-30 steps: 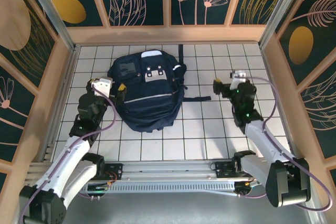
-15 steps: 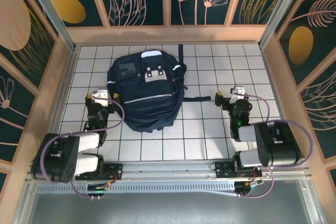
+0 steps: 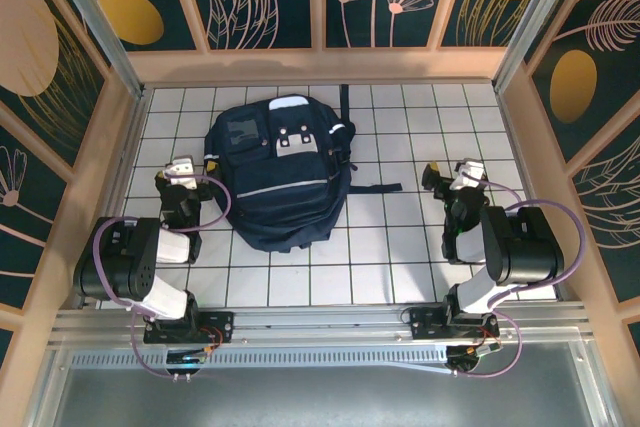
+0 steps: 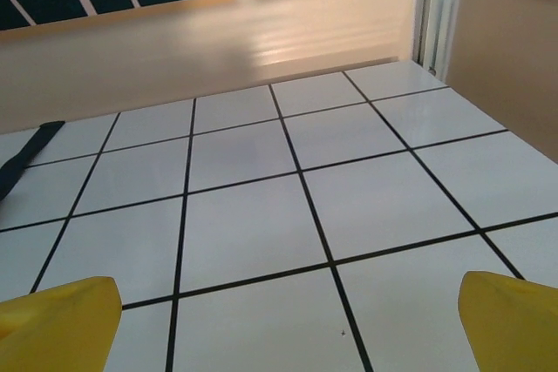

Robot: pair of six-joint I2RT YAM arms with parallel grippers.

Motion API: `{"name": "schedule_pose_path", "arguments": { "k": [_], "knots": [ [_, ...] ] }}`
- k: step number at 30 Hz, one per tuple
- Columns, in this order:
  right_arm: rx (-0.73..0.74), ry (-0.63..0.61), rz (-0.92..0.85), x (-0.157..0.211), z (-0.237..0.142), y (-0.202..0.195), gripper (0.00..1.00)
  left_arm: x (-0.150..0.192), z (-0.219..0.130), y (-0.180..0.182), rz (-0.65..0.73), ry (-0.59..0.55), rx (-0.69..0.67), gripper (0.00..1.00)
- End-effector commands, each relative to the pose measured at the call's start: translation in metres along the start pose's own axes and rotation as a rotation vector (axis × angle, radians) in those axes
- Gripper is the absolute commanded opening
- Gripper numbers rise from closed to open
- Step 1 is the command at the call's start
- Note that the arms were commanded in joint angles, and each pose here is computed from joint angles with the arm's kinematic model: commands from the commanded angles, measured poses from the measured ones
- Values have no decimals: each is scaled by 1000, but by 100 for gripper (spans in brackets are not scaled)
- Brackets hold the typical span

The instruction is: Pack the student bag

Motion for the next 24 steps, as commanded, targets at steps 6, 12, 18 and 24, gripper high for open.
{"name": "schedule_pose_path", "arguments": {
  "k": [6, 12, 18, 24],
  "knots": [
    [34, -71, 26, -13, 2, -2, 99, -14, 0, 2, -40, -69, 4, 99],
    [36, -69, 9, -12, 3, 1, 99, -15, 1, 2, -41, -70, 4, 99],
    [36, -67, 11, -12, 3, 0, 99, -14, 1, 2, -40, -67, 5, 99],
    [35, -68, 10, -12, 3, 0, 99, -14, 1, 2, -41, -68, 5, 99]
  ]
}}
Point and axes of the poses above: each hand's point on the last joint's axis, 136 mm out from that joint toward the fingers, its own z axis out along the fingers, its own y axis along the line the jaws close on, x = y × z, the point moved 6 cm from there along -z, back along the fingers, and after that the axes turned 8 degrees about z, right-handed, at the moved point
